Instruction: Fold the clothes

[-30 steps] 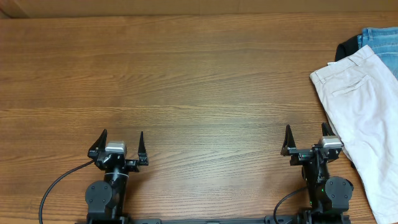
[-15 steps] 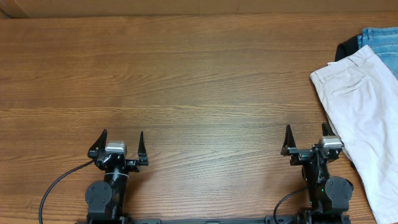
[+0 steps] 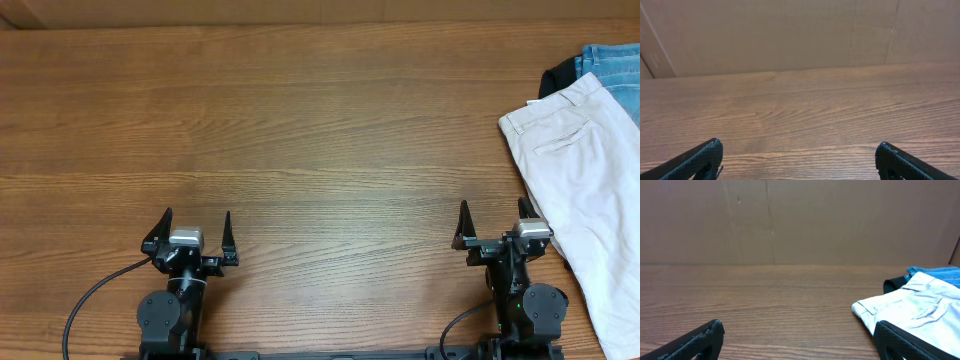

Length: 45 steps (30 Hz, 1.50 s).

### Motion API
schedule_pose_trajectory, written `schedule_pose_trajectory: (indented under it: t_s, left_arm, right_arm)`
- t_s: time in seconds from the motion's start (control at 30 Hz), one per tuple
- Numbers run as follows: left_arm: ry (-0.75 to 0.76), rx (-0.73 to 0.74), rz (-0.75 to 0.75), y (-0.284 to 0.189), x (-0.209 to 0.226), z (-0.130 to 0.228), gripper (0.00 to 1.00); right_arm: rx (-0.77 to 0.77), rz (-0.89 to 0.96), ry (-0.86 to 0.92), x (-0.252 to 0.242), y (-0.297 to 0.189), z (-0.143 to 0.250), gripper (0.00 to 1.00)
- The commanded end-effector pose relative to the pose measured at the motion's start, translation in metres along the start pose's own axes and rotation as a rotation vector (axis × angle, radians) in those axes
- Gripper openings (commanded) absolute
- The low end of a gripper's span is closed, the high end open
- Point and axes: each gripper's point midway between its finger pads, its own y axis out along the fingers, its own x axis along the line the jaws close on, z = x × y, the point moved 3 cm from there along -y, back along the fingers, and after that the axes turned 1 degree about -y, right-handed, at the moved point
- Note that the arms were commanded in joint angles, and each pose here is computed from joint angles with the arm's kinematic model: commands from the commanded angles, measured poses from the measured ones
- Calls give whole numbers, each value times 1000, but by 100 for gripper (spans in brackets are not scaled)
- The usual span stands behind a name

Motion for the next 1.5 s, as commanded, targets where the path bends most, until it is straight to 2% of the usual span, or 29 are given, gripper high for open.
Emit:
schedule_pose_trajectory:
  t_s: [0.0, 0.47, 0.57, 0.63, 0.83, 1.03, 1.17, 1.3, 1.47]
  left_arm:
    - [13, -4, 0, 0, -1, 0, 100]
    - [13, -4, 0, 0, -1, 0, 100]
    - [13, -4, 0, 0, 0, 0, 100]
    - [13, -4, 0, 0, -1, 0, 100]
    - [13, -4, 0, 0, -1, 0, 100]
    - [13, -4, 0, 0, -1, 0, 100]
    - [13, -4, 0, 0, -1, 0, 100]
    - [13, -4, 0, 0, -1, 0, 100]
    - [13, -4, 0, 0, -1, 0, 100]
  right_arm:
    - [5, 12, 8, -2, 0, 4, 100]
    - [-11, -4, 8, 0, 0, 0, 100]
    - [-20, -298, 163, 41, -6, -7, 100]
    - [-11, -435, 192, 59, -13, -9, 100]
    - [-74, -536, 163, 71, -20, -24, 100]
    - [-241, -528, 106, 69, -26, -56, 100]
    - [-335, -341, 103, 45, -23, -88, 100]
    - [-335, -248, 49, 34, -18, -106, 100]
    - [-205, -127, 43, 16, 13, -124, 100]
